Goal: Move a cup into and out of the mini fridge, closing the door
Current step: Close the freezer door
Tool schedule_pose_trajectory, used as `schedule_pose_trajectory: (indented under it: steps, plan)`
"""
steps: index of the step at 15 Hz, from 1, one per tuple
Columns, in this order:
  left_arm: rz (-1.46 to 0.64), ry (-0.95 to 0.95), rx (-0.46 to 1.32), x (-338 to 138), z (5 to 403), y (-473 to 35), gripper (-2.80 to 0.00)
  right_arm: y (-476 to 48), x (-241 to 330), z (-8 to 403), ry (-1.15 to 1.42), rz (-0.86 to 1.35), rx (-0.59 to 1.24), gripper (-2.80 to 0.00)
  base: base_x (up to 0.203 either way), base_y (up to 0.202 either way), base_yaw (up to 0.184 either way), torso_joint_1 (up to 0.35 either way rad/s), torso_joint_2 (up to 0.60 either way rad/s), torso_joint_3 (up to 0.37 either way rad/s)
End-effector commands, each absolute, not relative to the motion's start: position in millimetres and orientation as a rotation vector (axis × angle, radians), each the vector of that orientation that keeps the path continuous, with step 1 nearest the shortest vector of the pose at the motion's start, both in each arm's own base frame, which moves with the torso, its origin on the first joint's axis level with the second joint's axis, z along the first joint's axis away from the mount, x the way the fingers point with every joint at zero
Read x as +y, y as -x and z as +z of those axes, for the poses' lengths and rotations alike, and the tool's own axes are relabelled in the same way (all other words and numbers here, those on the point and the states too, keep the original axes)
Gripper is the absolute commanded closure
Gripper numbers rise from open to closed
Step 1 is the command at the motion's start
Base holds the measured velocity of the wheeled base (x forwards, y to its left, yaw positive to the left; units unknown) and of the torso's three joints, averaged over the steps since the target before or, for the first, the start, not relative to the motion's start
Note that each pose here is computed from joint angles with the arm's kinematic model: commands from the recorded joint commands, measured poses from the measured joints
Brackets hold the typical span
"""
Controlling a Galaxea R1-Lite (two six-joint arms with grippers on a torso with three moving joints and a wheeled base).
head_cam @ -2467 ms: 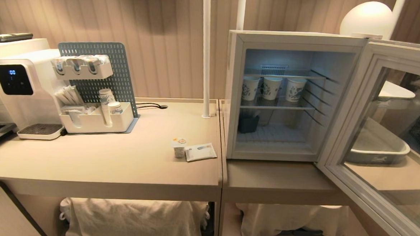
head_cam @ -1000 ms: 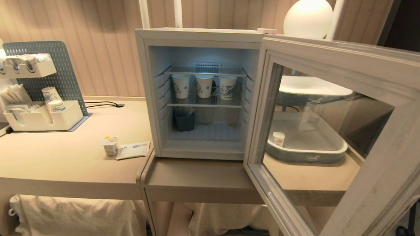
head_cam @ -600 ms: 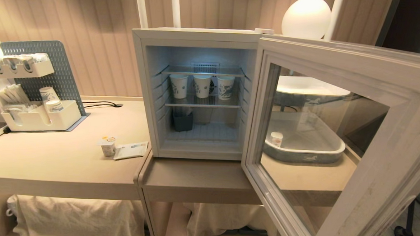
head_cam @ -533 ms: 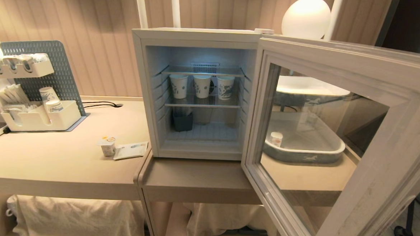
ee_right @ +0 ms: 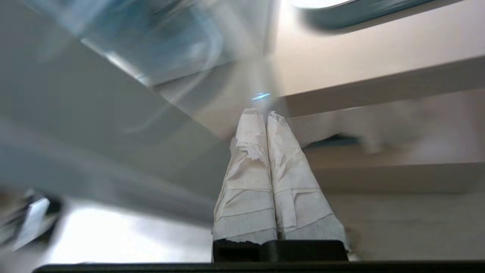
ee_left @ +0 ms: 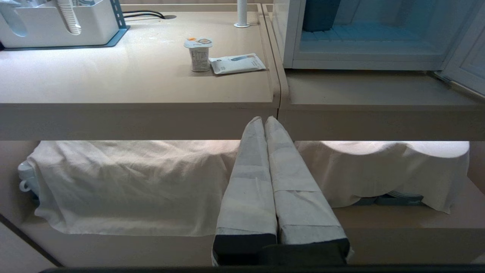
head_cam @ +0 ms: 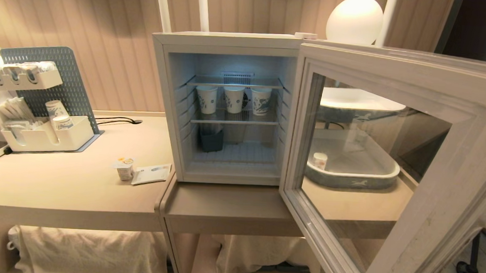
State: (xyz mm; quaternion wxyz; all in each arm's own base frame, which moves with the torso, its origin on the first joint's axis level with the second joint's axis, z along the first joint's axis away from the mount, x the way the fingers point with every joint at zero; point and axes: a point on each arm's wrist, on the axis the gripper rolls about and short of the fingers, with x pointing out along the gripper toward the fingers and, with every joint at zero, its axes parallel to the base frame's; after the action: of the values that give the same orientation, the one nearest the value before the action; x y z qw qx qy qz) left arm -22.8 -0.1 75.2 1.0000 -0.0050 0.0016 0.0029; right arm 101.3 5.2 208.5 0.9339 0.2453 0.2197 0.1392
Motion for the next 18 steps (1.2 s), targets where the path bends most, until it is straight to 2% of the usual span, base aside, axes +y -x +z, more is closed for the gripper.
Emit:
schedule_pose_trajectory:
  steps: [1,4,7,18]
  plan:
    - [0.006,0.011,0.005,-0.1,74.7,22.7,0.00,-168.1,-15.9,207.3,-0.739,0.607,0.646,0.00,0.000,0.000,0.000,0.000,0.00,0.000]
    - [0.006,0.011,0.005,-0.1,74.7,22.7,0.00,-197.3,-39.8,209.3,-0.919,0.744,0.691,0.00,0.000,0.000,0.000,0.000,0.00,0.000]
    - [0.006,0.011,0.005,-0.1,74.7,22.7,0.00,-196.3,-24.0,213.1,-0.891,0.801,0.720,0.00,0.000,0.000,0.000,0.000,0.00,0.000]
    - [0.006,0.011,0.003,-0.1,75.1,22.8,0.00,-189.5,105.4,250.9,-0.623,0.692,0.718,0.00,0.000,0.000,0.000,0.000,0.00,0.000]
